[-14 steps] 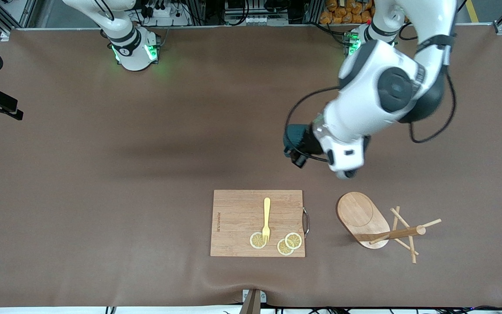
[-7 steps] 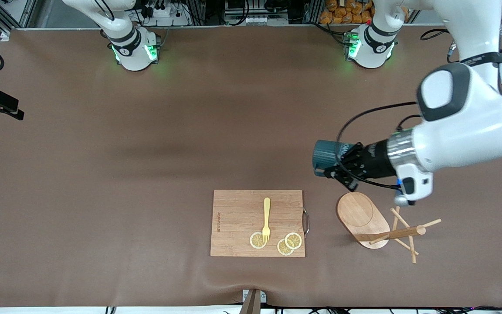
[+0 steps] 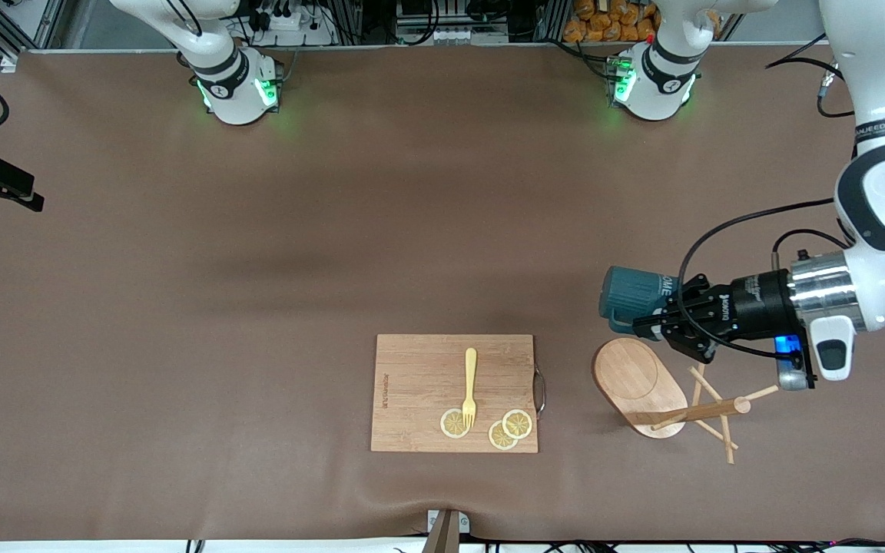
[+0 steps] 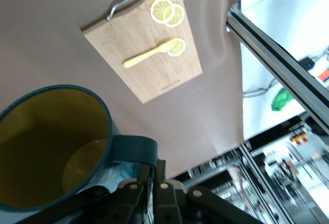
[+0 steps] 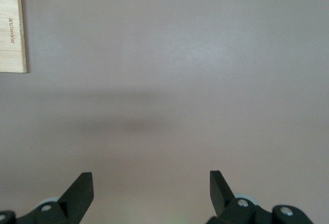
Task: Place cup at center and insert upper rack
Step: 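Carry the teal mug with the left gripper toward the wooden mug tree, then tilt the mug and slide its handle onto a mug-tree peg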
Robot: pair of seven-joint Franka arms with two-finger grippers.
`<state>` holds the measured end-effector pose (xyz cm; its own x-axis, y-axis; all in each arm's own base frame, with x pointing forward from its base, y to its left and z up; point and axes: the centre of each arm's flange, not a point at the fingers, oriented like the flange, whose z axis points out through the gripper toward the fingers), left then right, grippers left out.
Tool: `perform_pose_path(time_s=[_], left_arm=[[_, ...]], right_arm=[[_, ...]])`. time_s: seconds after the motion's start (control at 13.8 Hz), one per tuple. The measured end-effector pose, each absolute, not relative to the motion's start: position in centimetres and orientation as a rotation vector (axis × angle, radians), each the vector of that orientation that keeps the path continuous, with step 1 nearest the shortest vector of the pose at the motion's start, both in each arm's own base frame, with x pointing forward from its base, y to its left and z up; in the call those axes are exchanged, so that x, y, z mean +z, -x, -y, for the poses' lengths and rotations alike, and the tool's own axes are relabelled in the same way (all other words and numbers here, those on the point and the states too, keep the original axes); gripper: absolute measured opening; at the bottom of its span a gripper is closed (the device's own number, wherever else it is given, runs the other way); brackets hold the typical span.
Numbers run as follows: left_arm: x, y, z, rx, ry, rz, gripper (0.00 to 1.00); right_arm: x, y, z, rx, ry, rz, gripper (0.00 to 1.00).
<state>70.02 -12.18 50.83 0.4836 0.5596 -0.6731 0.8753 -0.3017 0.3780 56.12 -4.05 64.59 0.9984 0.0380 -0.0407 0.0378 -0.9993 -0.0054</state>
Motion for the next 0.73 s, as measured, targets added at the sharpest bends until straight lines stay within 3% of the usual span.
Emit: perform_pose_path(time_s=[0.73], left_arm=[[43.4,-71.7,4.7,-0.597,-1.884,-0.908,0.05]], right_arm=[[64.5,-56.1,4.0,0.067,3.136,0.06,1.0]])
